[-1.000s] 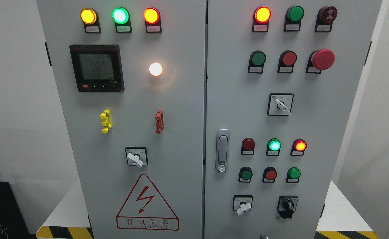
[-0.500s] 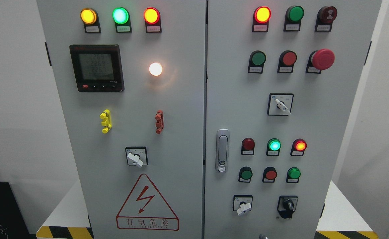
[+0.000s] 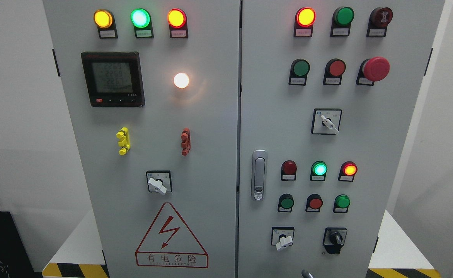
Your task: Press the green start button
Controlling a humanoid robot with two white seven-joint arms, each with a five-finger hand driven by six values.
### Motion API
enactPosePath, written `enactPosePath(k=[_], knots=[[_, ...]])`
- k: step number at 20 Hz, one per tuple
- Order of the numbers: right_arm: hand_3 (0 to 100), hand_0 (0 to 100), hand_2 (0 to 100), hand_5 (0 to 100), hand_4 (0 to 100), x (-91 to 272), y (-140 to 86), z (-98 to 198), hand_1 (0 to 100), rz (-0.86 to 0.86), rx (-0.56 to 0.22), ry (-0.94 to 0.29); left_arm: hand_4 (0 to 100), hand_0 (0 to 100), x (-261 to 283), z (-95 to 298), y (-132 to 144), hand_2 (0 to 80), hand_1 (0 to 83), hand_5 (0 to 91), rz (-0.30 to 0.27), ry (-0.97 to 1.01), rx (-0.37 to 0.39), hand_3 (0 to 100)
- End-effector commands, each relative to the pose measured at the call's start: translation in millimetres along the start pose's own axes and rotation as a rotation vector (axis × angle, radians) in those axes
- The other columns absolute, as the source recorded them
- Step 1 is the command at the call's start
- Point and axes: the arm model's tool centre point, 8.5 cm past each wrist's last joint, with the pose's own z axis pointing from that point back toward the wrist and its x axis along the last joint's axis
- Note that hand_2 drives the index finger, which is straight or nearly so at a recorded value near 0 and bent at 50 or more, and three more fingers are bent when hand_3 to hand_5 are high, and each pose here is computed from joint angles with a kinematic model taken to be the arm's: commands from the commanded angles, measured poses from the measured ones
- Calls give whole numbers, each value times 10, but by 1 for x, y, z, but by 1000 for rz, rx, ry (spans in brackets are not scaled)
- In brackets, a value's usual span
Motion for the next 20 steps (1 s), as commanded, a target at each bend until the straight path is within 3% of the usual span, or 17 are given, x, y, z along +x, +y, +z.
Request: enactPosePath(k=[1,12,14,20], knots=[[0,0,0,0,0,2,-3,-11,187,75,12,-26,0,120,0,0,0,0,556,0,0,-1,0,0],[0,89,0,0,0,6,-21,-30,236,303,9,-68,0,120,-1,0,0,0,556,0,0,1,0,0],[2,111,0,0,48,9,-26,-34,244,364,-4,-82,0,120,0,0,0,0,556,0,0,-1,0,0],[149,155,0,0,136,19,-38,-40,254,537,-17,-153,0,120,0,0,0,0,556,0,0,-1,0,0]])
